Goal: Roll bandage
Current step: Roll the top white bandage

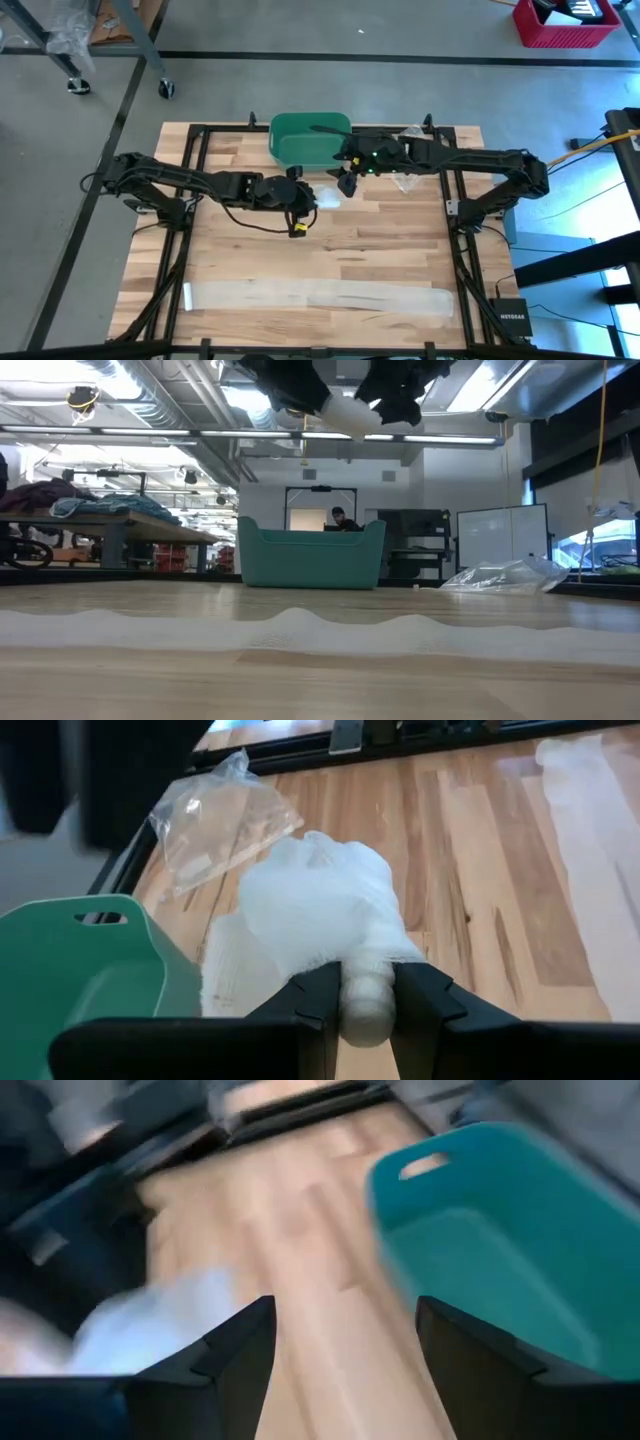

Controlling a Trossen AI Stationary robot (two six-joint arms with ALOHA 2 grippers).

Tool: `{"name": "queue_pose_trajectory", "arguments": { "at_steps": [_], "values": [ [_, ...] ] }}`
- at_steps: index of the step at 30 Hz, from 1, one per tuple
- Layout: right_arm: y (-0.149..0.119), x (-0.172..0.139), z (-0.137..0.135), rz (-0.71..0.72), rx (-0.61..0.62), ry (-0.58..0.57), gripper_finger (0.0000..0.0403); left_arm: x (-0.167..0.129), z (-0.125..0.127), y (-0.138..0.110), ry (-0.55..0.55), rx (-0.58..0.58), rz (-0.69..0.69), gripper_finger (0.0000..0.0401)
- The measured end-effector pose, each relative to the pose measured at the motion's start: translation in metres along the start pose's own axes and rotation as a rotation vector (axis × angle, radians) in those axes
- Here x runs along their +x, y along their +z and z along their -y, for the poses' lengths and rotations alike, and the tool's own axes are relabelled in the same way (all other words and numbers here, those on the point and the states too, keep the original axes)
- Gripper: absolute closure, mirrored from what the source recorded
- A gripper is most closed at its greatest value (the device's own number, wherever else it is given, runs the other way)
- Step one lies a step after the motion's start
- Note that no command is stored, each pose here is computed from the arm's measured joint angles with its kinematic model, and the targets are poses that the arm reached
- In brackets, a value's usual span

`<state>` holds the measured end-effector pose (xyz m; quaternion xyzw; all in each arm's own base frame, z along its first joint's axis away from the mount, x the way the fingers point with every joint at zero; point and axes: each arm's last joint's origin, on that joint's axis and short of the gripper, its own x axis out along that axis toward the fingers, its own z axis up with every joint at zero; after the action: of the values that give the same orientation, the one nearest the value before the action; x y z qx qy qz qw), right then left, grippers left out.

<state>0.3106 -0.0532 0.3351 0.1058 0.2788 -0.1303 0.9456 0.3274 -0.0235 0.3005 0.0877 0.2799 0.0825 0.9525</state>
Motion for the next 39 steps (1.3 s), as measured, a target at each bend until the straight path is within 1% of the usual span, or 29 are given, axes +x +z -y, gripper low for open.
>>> {"name": "queue_pose_trajectory", "arguments": {
  "at_steps": [3,4,5,6,7,8,9,11,14,16,19,21,23,28,34,39],
  "values": [
    [-0.002,-0.017,-0.007,-0.056,-0.085,0.184,0.0159,0.000,0.001,0.000,-0.003,0.004,-0.003,0.0347],
    [-0.005,-0.023,-0.009,-0.085,-0.114,0.218,0.0159,-0.002,0.003,0.000,-0.015,0.012,0.000,0.0347],
    [-0.009,-0.028,-0.011,-0.118,-0.146,0.227,0.0159,-0.004,0.005,0.001,-0.040,0.018,0.009,0.0347],
    [-0.013,-0.032,-0.012,-0.155,-0.179,0.206,0.0159,-0.007,0.006,0.003,-0.075,0.019,0.021,0.0347],
    [-0.017,-0.035,-0.012,-0.188,-0.208,0.164,0.0159,-0.012,0.008,0.006,-0.118,0.018,0.039,0.0347],
    [-0.021,-0.037,-0.012,-0.197,-0.233,0.115,0.0159,-0.019,0.010,0.009,-0.163,0.014,0.064,0.0347],
    [-0.024,-0.039,-0.013,-0.184,-0.259,0.091,0.0159,-0.025,0.012,0.012,-0.207,0.010,0.088,0.0347],
    [-0.030,-0.038,-0.018,-0.122,-0.293,0.113,0.0159,-0.037,0.016,0.017,-0.276,0.005,0.128,0.0347],
    [-0.043,-0.028,-0.033,0.019,-0.349,0.261,0.0159,-0.049,0.021,0.020,-0.338,0.015,0.154,0.0347],
    [-0.052,-0.020,-0.043,0.141,-0.380,0.333,0.0159,-0.057,0.025,0.021,-0.370,0.041,0.173,0.0347],
    [-0.061,-0.014,-0.054,0.367,-0.395,0.385,0.0159,-0.065,0.031,0.022,-0.399,0.094,0.202,0.0347],
    [-0.070,-0.009,-0.060,0.438,-0.428,0.403,0.0159,-0.068,0.034,0.023,-0.411,0.111,0.212,0.0347],
    [-0.077,-0.004,-0.064,0.454,-0.471,0.413,0.0159,-0.070,0.036,0.024,-0.416,0.111,0.227,0.0347],
    [-0.070,-0.011,-0.077,0.528,-0.479,0.427,0.0159,-0.070,0.033,0.026,-0.397,0.099,0.245,0.0347],
    [-0.071,-0.016,-0.088,0.541,-0.544,0.393,0.0159,-0.069,0.031,0.026,-0.385,0.078,0.239,0.0347],
    [-0.070,-0.017,-0.089,0.562,-0.574,0.380,0.0161,-0.069,0.031,0.026,-0.384,0.082,0.240,0.0347]
  ]
}}
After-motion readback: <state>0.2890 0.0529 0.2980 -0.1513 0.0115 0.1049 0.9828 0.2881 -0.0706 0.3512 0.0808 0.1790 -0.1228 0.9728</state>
